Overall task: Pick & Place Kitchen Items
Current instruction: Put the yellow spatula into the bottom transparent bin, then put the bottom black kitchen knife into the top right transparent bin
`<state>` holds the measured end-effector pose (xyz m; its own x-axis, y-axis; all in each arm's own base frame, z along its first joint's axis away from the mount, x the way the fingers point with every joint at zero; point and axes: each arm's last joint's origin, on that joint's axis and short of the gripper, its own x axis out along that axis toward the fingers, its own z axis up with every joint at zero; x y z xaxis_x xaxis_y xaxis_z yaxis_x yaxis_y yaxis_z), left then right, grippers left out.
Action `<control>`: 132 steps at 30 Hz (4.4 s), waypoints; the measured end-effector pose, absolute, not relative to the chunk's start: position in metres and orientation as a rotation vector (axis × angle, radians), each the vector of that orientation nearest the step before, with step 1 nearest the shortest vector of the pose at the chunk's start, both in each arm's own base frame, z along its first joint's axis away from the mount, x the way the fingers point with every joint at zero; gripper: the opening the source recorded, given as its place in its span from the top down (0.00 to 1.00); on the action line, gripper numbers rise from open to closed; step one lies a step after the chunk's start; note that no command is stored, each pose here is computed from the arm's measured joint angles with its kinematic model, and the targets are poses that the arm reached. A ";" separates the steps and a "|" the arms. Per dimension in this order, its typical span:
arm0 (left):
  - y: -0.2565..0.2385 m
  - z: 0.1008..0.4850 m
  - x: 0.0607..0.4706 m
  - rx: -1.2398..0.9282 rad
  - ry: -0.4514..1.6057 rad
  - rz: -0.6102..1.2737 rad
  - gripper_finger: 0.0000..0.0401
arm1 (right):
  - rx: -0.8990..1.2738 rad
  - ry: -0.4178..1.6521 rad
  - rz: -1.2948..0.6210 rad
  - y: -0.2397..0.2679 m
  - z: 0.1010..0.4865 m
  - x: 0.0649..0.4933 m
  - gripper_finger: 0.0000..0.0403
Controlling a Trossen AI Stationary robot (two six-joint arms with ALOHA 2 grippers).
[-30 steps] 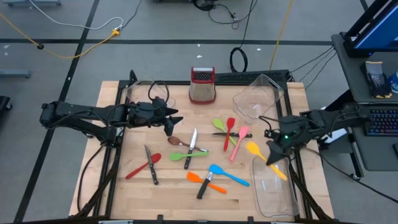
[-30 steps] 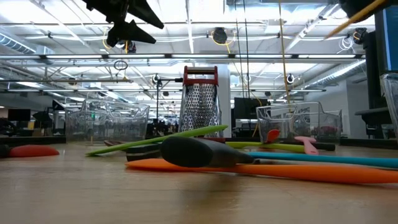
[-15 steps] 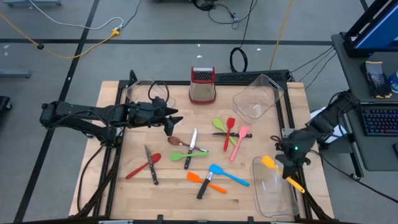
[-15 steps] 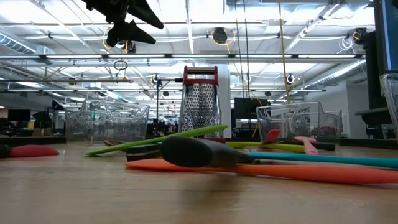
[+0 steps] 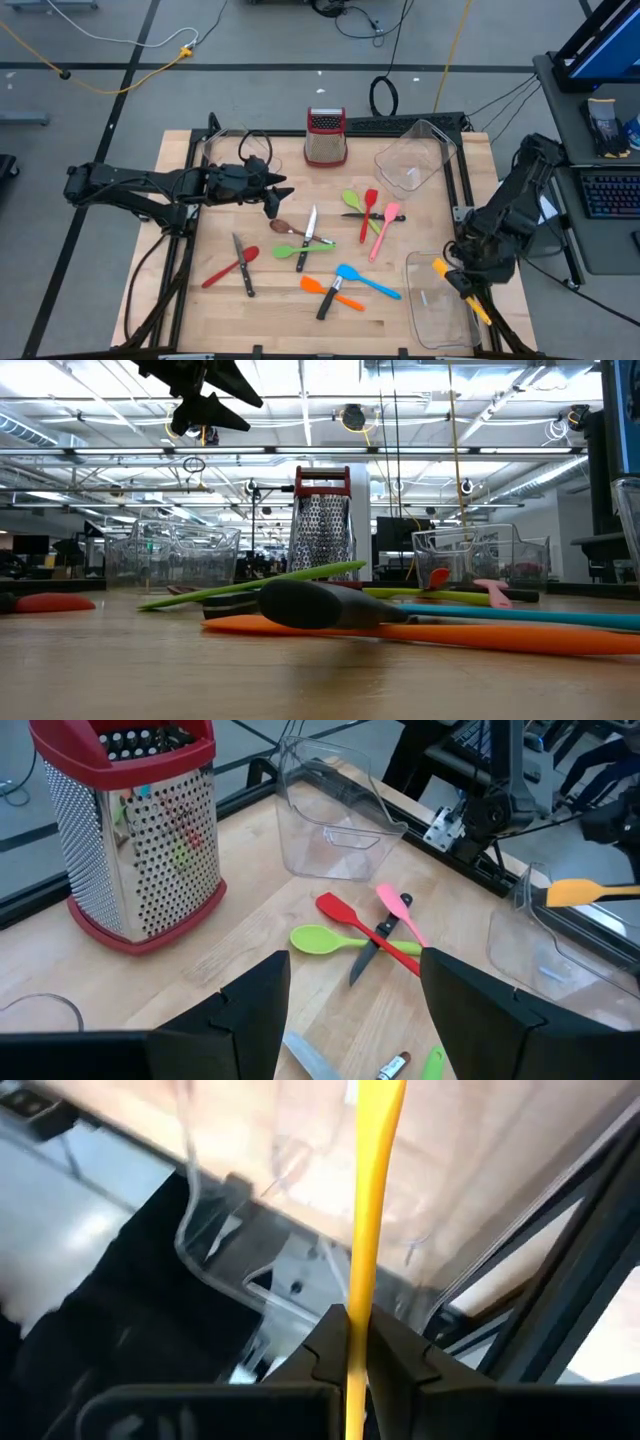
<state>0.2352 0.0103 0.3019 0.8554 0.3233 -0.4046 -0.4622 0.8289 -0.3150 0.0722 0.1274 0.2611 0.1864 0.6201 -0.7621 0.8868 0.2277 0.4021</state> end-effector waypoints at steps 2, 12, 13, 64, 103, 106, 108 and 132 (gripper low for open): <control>0.010 0.302 0.235 -0.419 0.346 0.426 0.43 | 1.463 1.507 -0.375 0.132 0.257 0.073 0.97; 0.010 0.302 0.235 -0.428 0.343 0.427 0.43 | 1.361 1.473 -0.521 0.151 0.236 0.083 0.97; 0.010 0.302 0.235 -0.429 0.343 0.427 0.43 | 1.350 1.473 -0.535 0.153 0.234 0.084 0.97; 0.010 0.312 0.239 -0.458 0.232 0.397 0.43 | 1.111 1.470 -0.789 0.193 0.166 0.110 0.82; -0.001 0.304 0.238 -0.410 0.393 0.120 0.43 | 1.307 0.926 0.209 0.155 0.285 0.099 1.00; -0.006 0.304 0.238 -0.406 0.401 0.099 0.43 | 1.235 0.714 0.214 0.151 0.293 0.102 1.00; -0.009 0.304 0.238 -0.404 0.403 0.088 0.43 | 1.164 0.603 0.205 0.149 0.296 0.105 1.00; -0.048 0.296 0.229 -0.799 0.507 0.139 0.43 | 0.478 0.182 -0.254 0.095 0.302 0.148 1.00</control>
<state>0.2286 -0.0477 0.2955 0.8721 -0.0687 -0.4844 -0.3063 0.6955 -0.6500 0.1479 0.0946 0.3018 0.9524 -0.1984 -0.2317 0.2832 0.8572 0.4301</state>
